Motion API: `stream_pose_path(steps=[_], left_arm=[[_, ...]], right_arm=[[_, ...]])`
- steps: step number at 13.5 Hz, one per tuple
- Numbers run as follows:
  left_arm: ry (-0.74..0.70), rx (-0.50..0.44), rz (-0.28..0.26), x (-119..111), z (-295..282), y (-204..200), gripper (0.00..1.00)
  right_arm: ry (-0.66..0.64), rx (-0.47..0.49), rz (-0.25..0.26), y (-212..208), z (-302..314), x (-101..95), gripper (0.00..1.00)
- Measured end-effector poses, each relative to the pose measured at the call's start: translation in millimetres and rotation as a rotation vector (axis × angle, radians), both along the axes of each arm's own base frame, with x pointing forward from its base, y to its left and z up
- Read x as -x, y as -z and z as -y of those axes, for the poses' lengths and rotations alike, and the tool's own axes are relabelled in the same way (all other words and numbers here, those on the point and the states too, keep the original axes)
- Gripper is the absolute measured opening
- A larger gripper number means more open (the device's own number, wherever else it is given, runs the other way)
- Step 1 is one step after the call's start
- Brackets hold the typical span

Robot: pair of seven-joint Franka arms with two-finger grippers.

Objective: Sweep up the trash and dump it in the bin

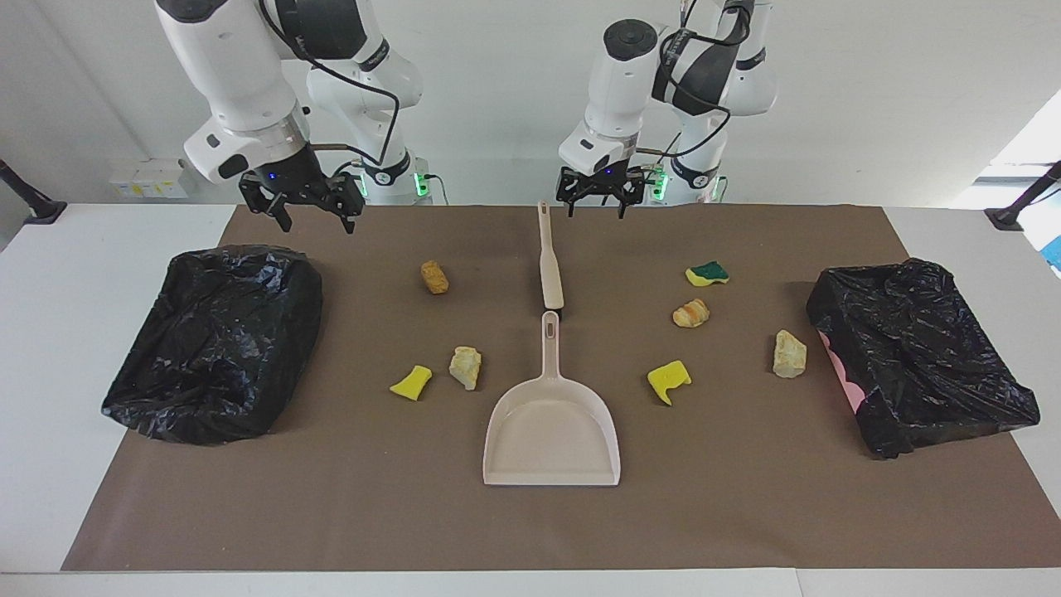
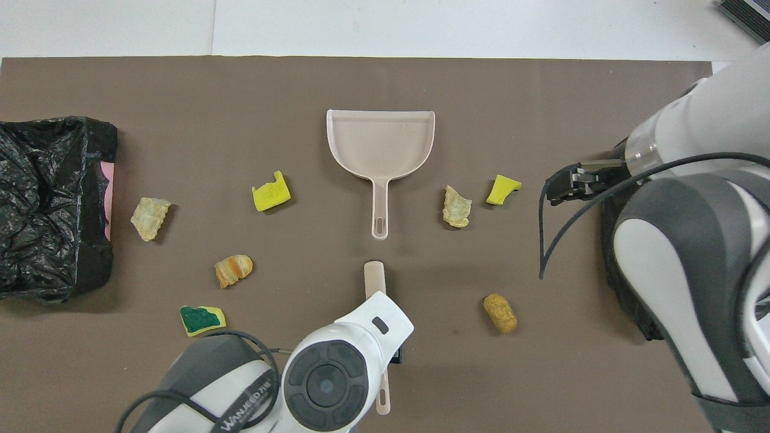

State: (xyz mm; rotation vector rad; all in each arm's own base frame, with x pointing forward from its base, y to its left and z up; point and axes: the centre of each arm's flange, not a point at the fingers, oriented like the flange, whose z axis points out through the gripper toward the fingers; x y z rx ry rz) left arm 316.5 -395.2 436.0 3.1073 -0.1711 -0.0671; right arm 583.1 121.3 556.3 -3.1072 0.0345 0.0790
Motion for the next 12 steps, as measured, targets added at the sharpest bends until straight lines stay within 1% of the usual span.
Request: stream_pose_path(steps=[2, 3, 5, 6, 8, 9, 10, 11, 12], left_arm=[[0.000, 0.014, -0.029, 24, 10, 27, 1.00], [0.000, 0.022, -0.035, 32, 12, 38, 1.00], [-0.009, 0.035, -0.050, 35, 13, 58, 1.00], [-0.016, 0.038, -0.068, 34, 13, 67, 1.00], [-0.039, 0.059, -0.107, 30, 14, 79, 1.00], [-0.050, 0.071, -0.117, 29, 14, 84, 1.00], [-0.057, 0.077, -0.122, 29, 13, 89, 0.94], [-0.061, 0.079, -0.127, 29, 12, 93, 0.91], [-0.062, 0.078, -0.130, 29, 12, 94, 0.81]], right_arm=[[0.013, -0.040, -0.007, 23, -21, -10.4, 1.00], [0.004, -0.051, -0.007, 38, -36, -16.0, 1.00], [0.004, -0.058, 0.004, 66, -74, -22.9, 1.00], [0.011, -0.057, -0.002, 79, -86, -24.9, 1.00], [0.018, -0.059, 0.004, 99, -108, -31.7, 1.00], [0.030, -0.062, 0.011, 109, -123, -35.9, 1.00], [0.034, -0.063, 0.014, 120, -138, -40.0, 1.00], [0.024, -0.061, 0.015, 135, -153, -43.4, 1.00], [0.016, -0.058, 0.016, 154, -172, -45.1, 1.00]])
